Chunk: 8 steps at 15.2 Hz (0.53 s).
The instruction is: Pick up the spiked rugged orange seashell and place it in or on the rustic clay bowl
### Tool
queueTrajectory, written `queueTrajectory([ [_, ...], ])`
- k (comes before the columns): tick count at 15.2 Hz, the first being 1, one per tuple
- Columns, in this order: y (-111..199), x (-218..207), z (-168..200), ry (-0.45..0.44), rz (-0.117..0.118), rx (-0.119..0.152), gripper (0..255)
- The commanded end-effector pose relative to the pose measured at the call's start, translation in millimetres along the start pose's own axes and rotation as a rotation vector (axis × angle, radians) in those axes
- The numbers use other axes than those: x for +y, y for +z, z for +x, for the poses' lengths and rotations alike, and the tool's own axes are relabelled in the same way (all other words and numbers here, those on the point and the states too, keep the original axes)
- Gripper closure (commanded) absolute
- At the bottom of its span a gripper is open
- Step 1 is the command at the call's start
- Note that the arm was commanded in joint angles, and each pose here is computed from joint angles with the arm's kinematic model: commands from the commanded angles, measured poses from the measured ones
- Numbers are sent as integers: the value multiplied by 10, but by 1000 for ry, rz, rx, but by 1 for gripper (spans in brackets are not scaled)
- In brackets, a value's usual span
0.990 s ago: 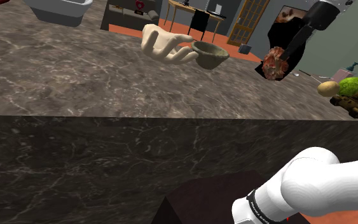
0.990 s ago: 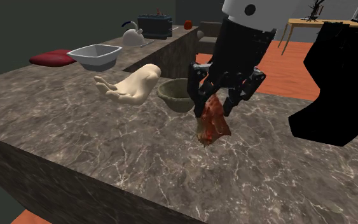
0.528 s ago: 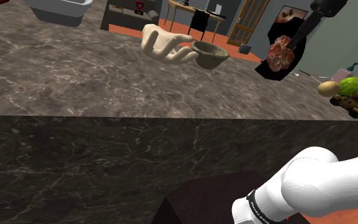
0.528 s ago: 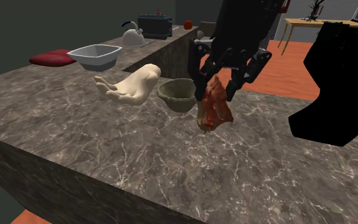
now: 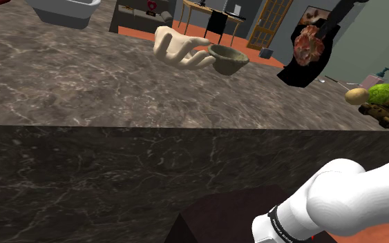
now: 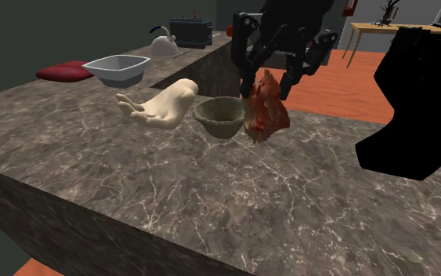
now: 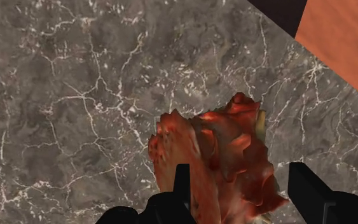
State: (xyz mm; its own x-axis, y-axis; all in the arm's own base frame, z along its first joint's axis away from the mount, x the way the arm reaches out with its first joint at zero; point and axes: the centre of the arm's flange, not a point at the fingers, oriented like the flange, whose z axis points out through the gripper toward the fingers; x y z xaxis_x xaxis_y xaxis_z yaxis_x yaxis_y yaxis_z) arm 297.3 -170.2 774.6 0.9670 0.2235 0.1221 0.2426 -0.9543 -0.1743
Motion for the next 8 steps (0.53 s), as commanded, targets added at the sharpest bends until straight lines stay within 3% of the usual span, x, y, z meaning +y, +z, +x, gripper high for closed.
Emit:
queueTrajectory([
  [1,10,-12,233,0,0,-1,255],
  [8,26,21,1157,0,0,-1,255],
])
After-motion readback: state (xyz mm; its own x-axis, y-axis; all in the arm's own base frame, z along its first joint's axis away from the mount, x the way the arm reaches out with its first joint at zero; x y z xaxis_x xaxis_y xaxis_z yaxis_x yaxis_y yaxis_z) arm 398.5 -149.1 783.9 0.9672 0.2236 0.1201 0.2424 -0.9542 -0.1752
